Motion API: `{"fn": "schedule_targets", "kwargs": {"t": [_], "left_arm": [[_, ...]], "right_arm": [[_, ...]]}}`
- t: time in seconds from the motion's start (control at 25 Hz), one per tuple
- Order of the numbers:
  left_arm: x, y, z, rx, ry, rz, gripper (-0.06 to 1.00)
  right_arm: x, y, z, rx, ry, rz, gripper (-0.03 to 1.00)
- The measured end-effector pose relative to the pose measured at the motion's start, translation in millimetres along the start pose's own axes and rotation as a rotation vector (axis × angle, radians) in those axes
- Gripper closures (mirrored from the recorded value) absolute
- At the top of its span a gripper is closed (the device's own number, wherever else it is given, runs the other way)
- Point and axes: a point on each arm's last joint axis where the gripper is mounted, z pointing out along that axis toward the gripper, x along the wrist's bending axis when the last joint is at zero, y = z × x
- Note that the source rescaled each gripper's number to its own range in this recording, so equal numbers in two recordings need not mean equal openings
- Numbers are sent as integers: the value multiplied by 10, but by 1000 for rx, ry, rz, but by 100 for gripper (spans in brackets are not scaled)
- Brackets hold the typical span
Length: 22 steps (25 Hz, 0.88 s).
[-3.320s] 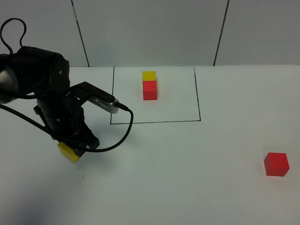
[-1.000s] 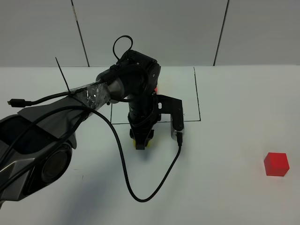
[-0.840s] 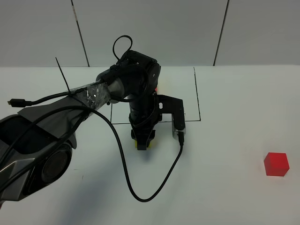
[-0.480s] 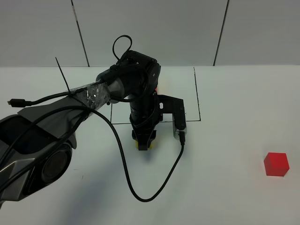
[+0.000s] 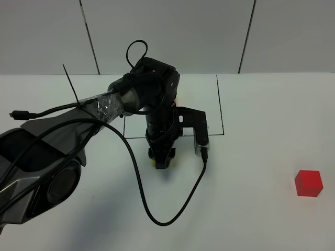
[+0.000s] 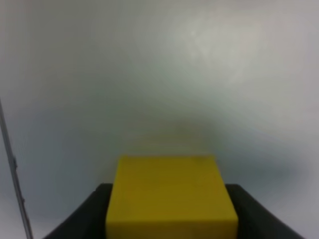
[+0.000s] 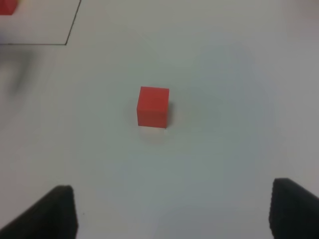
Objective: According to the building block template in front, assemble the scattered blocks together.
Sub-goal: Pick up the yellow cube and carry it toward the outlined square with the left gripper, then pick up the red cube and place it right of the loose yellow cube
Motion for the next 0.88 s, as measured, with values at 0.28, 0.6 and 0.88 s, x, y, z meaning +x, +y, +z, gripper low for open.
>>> {"fn": "schedule_targets", "kwargs": {"t": [0.28,0.6,0.88], "left_arm": [[11,10,-167,-19,27,-13,8],[-23,73,-752,-147,77,-83,-6],[-13,-17,-1207,-224,119,-354,-6]], "right_arm": [[0,0,0,0,0,-6,35],[0,0,0,0,0,-6,35],[0,0,0,0,0,-6,35]]}}
